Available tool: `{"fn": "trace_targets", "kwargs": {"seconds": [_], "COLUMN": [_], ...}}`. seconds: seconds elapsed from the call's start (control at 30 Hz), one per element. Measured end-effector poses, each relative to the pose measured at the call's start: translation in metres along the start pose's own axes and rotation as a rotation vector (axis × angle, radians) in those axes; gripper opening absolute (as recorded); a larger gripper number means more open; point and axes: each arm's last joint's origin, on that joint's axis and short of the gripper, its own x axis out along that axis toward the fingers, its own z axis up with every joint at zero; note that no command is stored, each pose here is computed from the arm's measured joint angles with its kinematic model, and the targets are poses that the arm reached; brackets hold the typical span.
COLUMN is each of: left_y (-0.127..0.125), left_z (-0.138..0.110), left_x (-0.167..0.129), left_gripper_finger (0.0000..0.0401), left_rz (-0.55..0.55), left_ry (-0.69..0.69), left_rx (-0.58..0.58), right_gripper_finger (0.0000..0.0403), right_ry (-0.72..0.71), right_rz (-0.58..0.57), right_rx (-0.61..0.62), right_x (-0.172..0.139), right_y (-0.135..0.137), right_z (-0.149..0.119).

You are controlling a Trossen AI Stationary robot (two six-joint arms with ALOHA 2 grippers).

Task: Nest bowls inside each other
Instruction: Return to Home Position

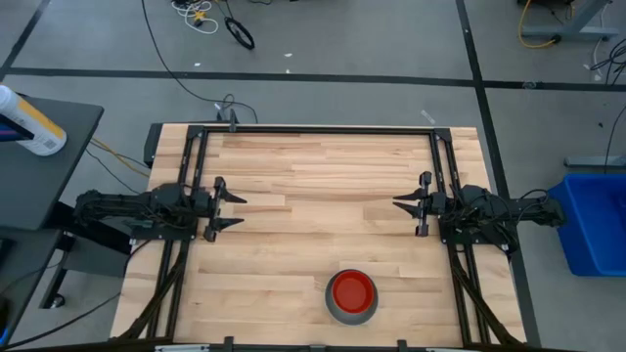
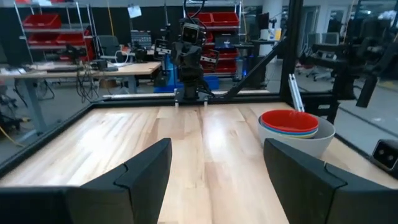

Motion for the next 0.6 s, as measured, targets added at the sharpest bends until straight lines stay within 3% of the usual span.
{"fn": "trace_targets", "kwargs": {"seconds": [0.3, 0.6], "left_y": [0.0, 0.0], "left_z": [0.0, 0.0], "left_x": [0.0, 0.0], "left_gripper_finger": [0.0261, 0.0261], "left_rz": [0.0, 0.0], "left_ry": [0.0, 0.0], "left_rx": [0.107, 0.132], "right_gripper_finger": [0.0066, 0.0066], "right_ry": [0.0, 0.0], "right_rz": [0.0, 0.0], "right_rx": [0.0, 0.0], "right_x": [0.0, 0.0], "right_y": [0.0, 0.0], "right_z": [0.0, 0.0]}}
